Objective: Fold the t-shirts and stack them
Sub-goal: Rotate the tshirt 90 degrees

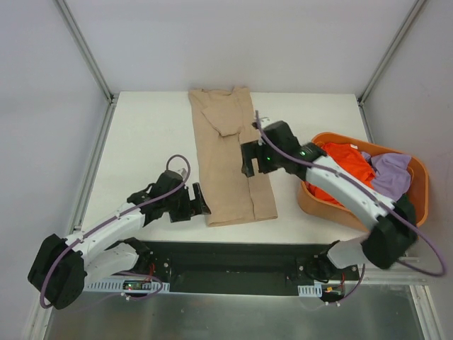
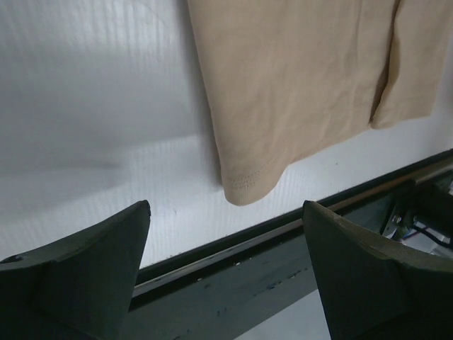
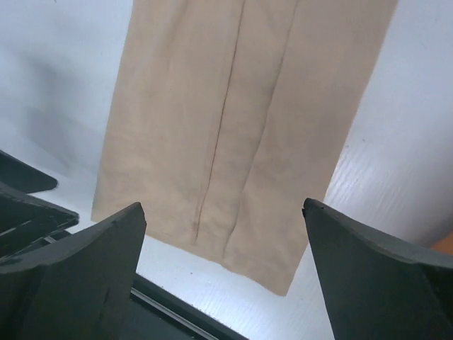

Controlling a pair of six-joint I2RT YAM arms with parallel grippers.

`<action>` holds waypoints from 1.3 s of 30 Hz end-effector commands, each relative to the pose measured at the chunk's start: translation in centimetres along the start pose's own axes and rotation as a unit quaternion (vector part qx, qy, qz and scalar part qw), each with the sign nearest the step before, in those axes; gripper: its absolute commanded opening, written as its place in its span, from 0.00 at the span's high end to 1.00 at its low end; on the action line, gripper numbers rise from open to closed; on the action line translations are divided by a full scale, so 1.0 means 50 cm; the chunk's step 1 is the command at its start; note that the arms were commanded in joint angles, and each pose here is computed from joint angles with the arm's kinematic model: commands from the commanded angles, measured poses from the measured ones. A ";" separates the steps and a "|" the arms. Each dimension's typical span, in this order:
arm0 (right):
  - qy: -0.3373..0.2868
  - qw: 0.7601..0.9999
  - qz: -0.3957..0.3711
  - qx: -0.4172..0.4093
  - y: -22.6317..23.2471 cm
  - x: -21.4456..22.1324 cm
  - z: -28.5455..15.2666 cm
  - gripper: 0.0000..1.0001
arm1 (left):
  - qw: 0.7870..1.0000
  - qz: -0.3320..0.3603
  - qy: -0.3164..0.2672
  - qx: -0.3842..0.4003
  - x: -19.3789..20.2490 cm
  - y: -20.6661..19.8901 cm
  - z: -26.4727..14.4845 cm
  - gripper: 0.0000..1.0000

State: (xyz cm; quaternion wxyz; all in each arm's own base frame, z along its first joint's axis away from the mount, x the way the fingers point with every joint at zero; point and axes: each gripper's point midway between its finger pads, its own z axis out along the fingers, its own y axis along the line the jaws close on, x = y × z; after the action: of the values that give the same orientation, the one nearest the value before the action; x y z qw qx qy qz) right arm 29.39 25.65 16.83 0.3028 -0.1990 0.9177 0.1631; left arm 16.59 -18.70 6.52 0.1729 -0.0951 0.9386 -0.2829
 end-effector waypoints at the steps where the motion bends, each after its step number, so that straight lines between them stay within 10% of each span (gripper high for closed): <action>1: -0.079 0.993 0.088 -0.001 -0.032 0.042 -0.030 0.04 | 1.000 -0.007 0.024 0.013 0.045 -0.019 0.030 0.17; 14: -0.043 0.993 0.106 -0.030 -0.021 0.164 -0.033 0.04 | 0.996 -0.024 0.022 -0.081 0.063 0.011 0.093 0.55; 20: -0.030 0.994 0.106 -0.026 -0.019 0.189 -0.031 0.04 | 0.995 -0.008 0.032 -0.091 0.066 0.010 0.103 1.00; 39: 0.104 0.990 -0.093 -0.035 0.115 0.358 -0.001 0.04 | 0.973 0.014 -0.055 -0.223 0.041 0.150 -0.028 1.00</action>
State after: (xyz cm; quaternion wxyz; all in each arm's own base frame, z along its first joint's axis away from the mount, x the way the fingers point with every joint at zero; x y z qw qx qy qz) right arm 13.95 24.65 7.10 0.2162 -0.2725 0.9239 0.1597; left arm 14.53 -14.54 3.51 0.2061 -0.1406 0.9627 -0.1047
